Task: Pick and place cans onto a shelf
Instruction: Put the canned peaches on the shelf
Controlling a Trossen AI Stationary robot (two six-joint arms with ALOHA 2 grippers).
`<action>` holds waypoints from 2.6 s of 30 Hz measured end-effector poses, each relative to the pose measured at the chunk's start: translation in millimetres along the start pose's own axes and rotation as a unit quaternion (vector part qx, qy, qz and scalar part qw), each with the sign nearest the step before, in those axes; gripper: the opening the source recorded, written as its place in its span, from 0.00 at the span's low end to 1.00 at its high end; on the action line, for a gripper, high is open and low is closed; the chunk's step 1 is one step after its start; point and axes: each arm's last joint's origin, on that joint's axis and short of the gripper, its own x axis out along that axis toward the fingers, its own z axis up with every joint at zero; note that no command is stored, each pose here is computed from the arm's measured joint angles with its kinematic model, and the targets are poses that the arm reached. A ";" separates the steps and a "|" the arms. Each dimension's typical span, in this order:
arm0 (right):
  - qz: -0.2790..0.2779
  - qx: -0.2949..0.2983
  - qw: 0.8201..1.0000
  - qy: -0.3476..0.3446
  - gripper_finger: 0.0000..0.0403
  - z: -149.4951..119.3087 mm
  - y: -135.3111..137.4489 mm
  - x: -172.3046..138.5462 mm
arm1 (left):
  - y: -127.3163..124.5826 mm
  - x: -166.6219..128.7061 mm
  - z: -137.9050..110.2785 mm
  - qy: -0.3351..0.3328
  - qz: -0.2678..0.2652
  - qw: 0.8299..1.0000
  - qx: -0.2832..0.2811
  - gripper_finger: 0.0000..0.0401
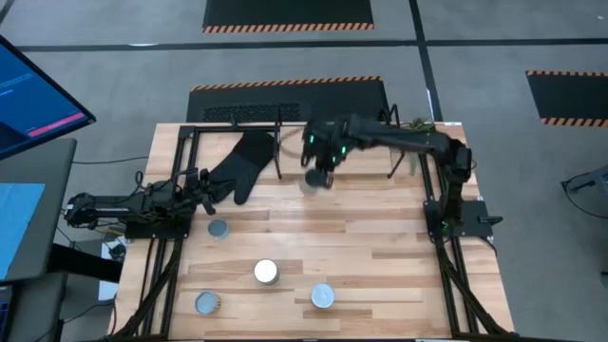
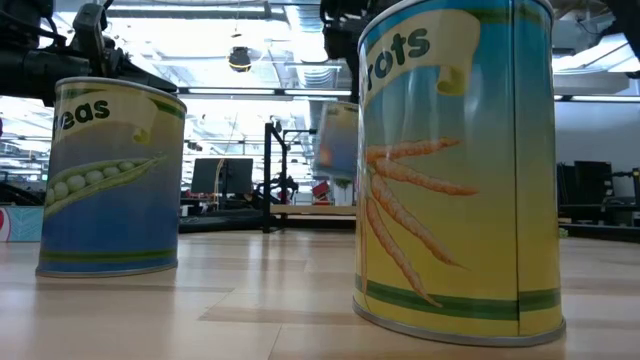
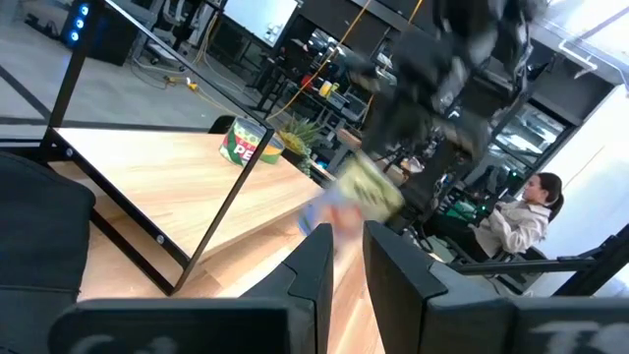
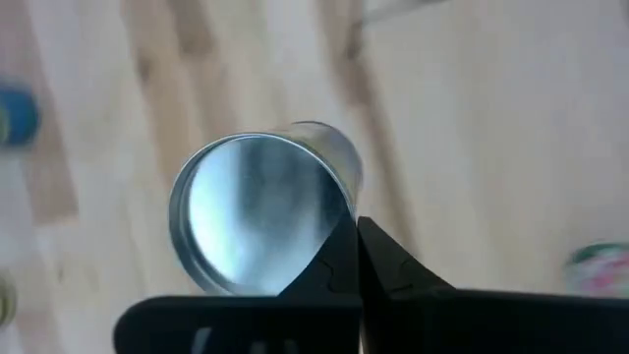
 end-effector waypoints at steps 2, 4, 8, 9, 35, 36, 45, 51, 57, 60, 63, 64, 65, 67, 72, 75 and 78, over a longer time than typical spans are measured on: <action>-0.010 0.017 1.000 -0.021 0.01 5.9 -16.2 -11.1 | 0.0 0.0 0.0 0.000 0.000 1.000 0.000 0.12; -0.019 0.035 0.998 -0.039 0.01 10.0 -32.8 -19.0 | 0.0 0.0 0.1 0.000 0.000 1.000 0.000 0.12; -0.039 0.057 0.996 -0.056 0.00 10.8 -63.3 -24.2 | 0.0 0.0 0.0 0.000 0.000 1.000 0.000 0.12; -0.043 0.065 0.995 -0.056 0.00 10.3 -70.2 -23.9 | 0.0 0.0 0.0 0.000 0.000 1.000 0.000 0.12; -0.038 0.084 0.995 0.040 0.02 28.8 -142.1 52.0 | 0.6 0.8 -0.9 0.002 0.008 1.000 -0.004 0.12; -0.038 0.085 0.995 0.041 0.04 29.0 -141.1 52.2 | 0.6 0.8 -0.9 0.002 0.008 1.000 -0.004 0.12; -0.044 0.073 0.996 0.002 0.21 36.0 -133.4 38.7 | 0.6 0.8 -0.9 0.002 0.008 1.000 -0.004 0.12; -0.043 0.081 0.996 0.004 0.25 31.5 -124.6 13.3 | 0.6 0.8 -0.9 0.002 0.008 1.000 -0.004 0.12; -0.019 0.085 0.989 0.119 0.23 10.3 -97.9 2.7 | 0.6 0.9 -1.0 0.003 0.008 1.000 0.000 0.12; -0.009 0.069 0.985 0.156 0.21 5.3 -82.5 18.0 | 0.6 0.8 -1.0 0.003 0.008 1.000 0.002 0.12; -0.003 0.051 0.986 0.157 0.20 4.2 -71.7 36.2 | 0.6 0.8 -1.0 0.002 0.008 1.000 0.002 0.12; -0.003 0.052 0.987 0.151 0.20 4.8 -69.3 41.5 | 0.6 0.8 -1.0 0.002 0.008 1.000 0.002 0.12; -0.003 0.053 0.989 0.140 0.20 5.9 -67.1 46.6 | 0.6 0.8 -0.9 0.002 0.008 1.000 0.002 0.12; -0.005 0.059 0.990 0.127 0.19 7.0 -64.8 53.8 | 0.6 0.8 -0.9 0.003 0.008 1.000 0.002 0.12; -0.022 0.059 0.994 0.092 0.19 11.8 -67.5 59.3 | 0.6 0.8 -1.0 0.003 0.008 1.000 0.002 0.12; -0.025 0.062 0.995 0.076 0.19 13.4 -72.5 63.4 | 0.6 0.8 -0.9 0.002 0.008 1.000 0.002 0.12; -0.030 0.062 0.996 0.061 0.19 15.4 -79.4 62.8 | 0.6 0.8 -0.9 0.003 0.008 1.000 0.002 0.12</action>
